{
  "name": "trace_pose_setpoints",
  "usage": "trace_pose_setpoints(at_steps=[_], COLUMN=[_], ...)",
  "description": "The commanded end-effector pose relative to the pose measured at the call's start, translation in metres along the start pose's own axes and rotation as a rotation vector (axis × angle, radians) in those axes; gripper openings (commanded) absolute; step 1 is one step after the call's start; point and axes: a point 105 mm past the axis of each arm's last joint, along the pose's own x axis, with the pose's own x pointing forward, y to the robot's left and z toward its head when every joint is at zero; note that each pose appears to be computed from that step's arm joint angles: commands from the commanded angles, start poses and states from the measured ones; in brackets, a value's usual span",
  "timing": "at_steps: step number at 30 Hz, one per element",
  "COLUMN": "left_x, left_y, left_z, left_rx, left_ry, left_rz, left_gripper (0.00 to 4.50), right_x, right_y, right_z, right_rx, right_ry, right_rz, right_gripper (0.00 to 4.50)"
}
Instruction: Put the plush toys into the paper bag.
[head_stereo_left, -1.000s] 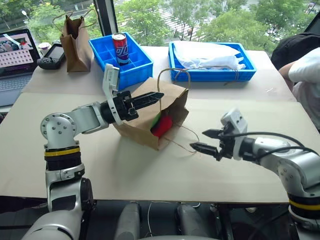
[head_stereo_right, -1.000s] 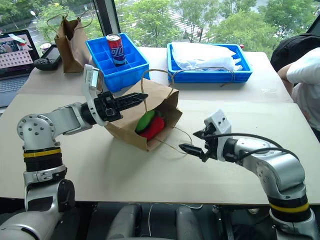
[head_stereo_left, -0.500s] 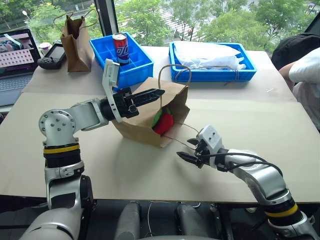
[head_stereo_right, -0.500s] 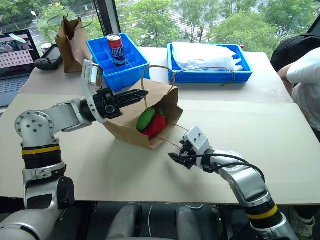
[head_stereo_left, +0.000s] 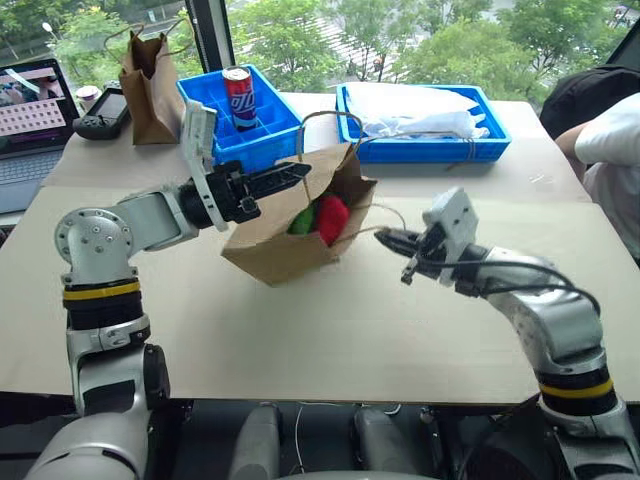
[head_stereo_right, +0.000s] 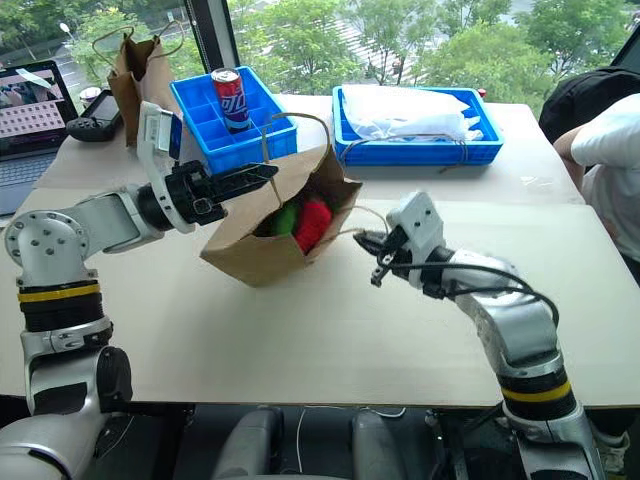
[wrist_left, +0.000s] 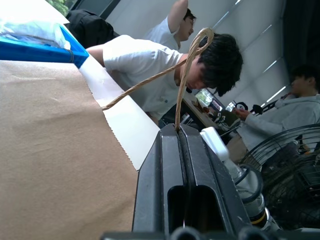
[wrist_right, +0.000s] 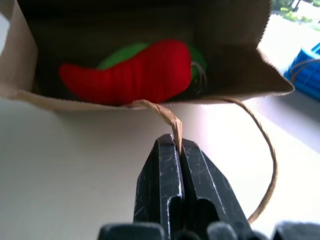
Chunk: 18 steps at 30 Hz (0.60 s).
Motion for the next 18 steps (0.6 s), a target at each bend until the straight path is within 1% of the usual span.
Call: trace_pose_setpoints(at_steps=[1, 3, 9, 13, 15, 18], left_x=[-0.005, -0.005, 0.002, 0.012, 0.018, 0.029], left_y=[-0.003, 0.004, 0.012, 0.012, 0.017, 0.017], left_z=[0.024, 0.027, 0.027, 0.027, 0.032, 0.045], left_rx=[0.103, 0.129, 0.153, 0.171, 0.197, 0.234], left_ry=[-0.035, -0.029, -0.025, -0.033, -0.057, -0.084], left_rz=[-0.014, 0.009, 0.007, -0.011, 0.013, -0.002], left_gripper=[0.00, 0.00, 0.00, 0.00, 0.00, 0.00], right_x=[-0.005, -0.005, -0.009, -0.016, -0.019, -0.021], right_y=[-0.002, 0.000, 0.009, 0.001, -0.002, -0.008], right_z=[0.051, 0.062, 0.077, 0.090, 0.094, 0.100], right_rx=[-0.074, -0.090, -0.117, -0.162, -0.171, -0.216], right_ry=[-0.103, -0.109, -0.097, -0.100, -0.102, -0.097], right_rz=[0.015, 0.032, 0.084, 0.055, 0.038, 0.014], right_gripper=[0.02, 0.02, 0.02, 0.02, 0.02, 0.02])
